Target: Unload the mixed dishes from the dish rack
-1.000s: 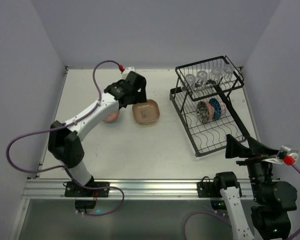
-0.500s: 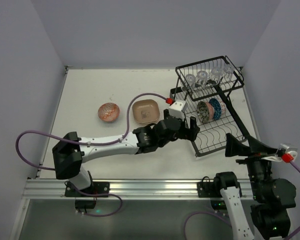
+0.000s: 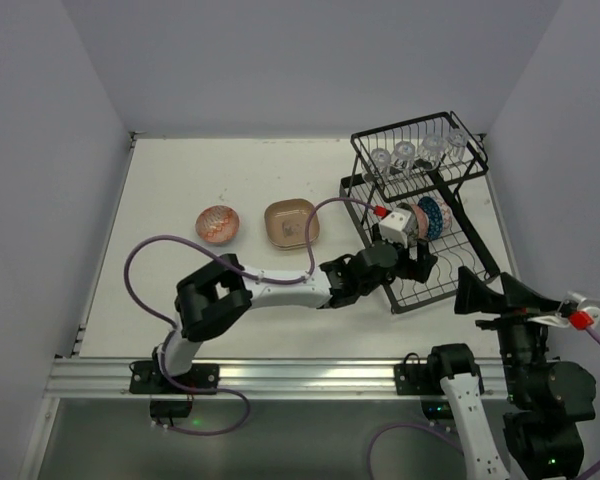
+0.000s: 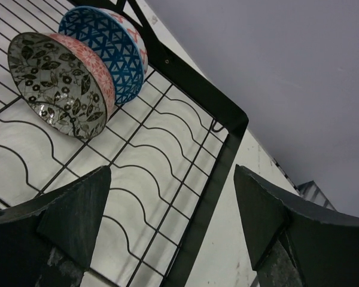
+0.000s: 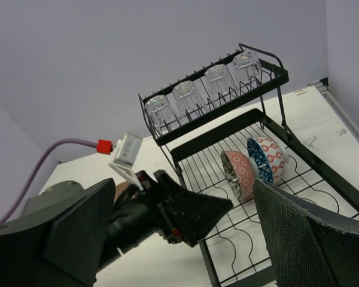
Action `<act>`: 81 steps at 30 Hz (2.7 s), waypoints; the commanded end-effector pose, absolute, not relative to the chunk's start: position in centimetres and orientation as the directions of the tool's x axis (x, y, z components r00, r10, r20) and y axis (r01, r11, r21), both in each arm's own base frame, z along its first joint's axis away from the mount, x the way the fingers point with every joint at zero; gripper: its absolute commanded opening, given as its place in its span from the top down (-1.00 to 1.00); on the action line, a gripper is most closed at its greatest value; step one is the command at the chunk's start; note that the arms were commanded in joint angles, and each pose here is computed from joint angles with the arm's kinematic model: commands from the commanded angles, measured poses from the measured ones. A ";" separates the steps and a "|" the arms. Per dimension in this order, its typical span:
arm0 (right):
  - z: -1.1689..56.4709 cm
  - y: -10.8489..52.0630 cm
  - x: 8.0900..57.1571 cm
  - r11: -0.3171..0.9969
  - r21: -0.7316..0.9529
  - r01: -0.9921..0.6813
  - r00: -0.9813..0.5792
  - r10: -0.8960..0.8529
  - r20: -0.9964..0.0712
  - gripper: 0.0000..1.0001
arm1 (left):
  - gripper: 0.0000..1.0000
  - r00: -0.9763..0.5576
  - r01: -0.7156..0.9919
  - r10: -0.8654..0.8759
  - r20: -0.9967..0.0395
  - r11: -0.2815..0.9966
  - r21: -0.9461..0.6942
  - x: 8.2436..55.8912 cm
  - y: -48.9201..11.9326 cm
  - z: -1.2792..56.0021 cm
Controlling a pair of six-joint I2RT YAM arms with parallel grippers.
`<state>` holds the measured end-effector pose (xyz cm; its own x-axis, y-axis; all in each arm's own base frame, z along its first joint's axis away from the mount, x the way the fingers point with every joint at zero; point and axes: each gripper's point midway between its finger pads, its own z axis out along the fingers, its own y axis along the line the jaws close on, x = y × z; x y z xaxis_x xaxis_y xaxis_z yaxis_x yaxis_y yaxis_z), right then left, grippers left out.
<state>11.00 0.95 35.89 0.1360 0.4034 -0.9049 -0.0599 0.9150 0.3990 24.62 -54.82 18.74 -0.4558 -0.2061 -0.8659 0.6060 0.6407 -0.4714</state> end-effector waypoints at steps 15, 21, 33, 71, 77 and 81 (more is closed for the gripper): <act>38.2 2.3 8.7 0.906 0.388 -0.170 0.158 0.413 -0.897 -0.98 | -0.46 -0.305 0.580 -0.173 -0.937 0.746 -0.327 34.5 -59.2 14.8; 38.3 2.5 8.5 0.907 0.379 -0.181 0.165 0.408 -0.898 -0.98 | -0.40 -0.248 0.582 -0.126 -0.961 0.773 -0.252 36.3 -59.3 13.7; 38.2 3.5 8.2 0.902 0.361 -0.236 0.151 0.401 -0.904 -0.98 | 0.13 -0.254 0.628 -0.151 -0.955 0.726 -0.282 37.4 -60.4 12.7; 38.1 3.5 8.2 0.907 0.346 -0.242 0.162 0.389 -0.907 -0.98 | 1.00 -0.321 0.728 -0.443 -0.837 0.450 -0.518 34.7 -59.5 16.2; 38.2 3.5 8.1 0.907 0.342 -0.244 0.165 0.387 -0.907 -0.98 | 1.00 -0.314 0.759 -0.509 -0.801 0.372 -0.534 34.0 -59.1 18.5; 38.1 3.5 8.2 0.908 0.342 -0.243 0.162 0.386 -0.908 -0.98 | 1.00 -0.324 0.770 -0.546 -0.773 0.323 -0.551 33.6 -58.9 19.6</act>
<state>8.53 3.31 37.78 0.1460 0.4052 -0.9025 -0.2223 0.9024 0.3691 34.97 -58.87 10.98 -0.3652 -0.3906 -0.8450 0.7026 0.4799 -0.5255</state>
